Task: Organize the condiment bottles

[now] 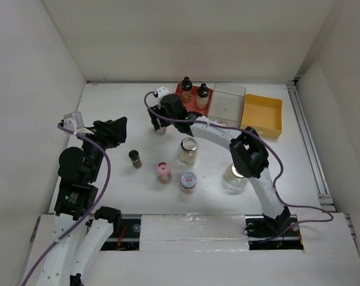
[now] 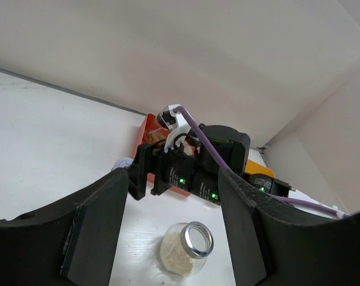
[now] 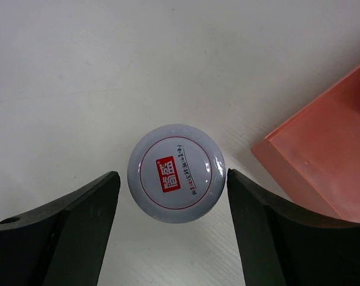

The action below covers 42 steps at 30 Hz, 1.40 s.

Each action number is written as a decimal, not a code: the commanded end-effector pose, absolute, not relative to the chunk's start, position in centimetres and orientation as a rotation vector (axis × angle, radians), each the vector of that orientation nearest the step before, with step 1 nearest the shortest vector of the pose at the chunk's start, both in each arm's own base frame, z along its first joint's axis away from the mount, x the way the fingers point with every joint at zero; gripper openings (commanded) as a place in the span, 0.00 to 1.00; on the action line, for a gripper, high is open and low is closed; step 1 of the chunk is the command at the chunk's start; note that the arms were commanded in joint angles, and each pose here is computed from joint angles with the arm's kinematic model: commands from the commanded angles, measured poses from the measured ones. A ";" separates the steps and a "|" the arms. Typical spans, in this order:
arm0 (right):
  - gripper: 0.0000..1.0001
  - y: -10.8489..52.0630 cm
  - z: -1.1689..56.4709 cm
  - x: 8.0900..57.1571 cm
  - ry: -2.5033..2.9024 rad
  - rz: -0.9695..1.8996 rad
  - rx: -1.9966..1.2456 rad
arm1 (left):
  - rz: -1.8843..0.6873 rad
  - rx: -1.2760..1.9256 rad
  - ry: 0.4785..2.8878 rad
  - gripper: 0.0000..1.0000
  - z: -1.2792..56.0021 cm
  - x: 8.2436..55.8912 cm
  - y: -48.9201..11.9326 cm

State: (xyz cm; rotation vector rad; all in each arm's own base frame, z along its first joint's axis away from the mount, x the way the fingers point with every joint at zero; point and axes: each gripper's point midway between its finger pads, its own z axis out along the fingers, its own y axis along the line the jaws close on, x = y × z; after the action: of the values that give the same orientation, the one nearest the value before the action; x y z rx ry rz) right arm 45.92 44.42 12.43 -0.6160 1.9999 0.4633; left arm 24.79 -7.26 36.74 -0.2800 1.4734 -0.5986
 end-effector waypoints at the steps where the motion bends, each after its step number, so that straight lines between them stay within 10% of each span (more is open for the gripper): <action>1: 0.77 46.0 15.6 47.1 1.901 0.478 -0.593 | -0.612 -0.252 1.407 0.57 38.9 24.5 -7.3; 7: 0.55 45.6 14.5 47.3 1.921 0.441 -0.600 | -0.610 -0.253 1.416 0.57 38.7 24.8 -7.4; 21: 0.53 39.9 32.8 47.6 1.586 0.739 -0.423 | -0.610 -0.253 1.416 0.57 38.7 24.8 -7.4; 42: 0.53 33.7 27.4 57.4 1.638 0.496 -0.289 | -0.604 -0.257 1.444 0.57 38.0 25.5 -7.6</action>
State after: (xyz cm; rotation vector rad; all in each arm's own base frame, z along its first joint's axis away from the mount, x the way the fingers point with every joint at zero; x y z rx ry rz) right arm 55.48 33.33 19.30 -0.3338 1.8612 0.4646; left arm 25.48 -7.50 36.12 -0.2806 1.5001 -0.5952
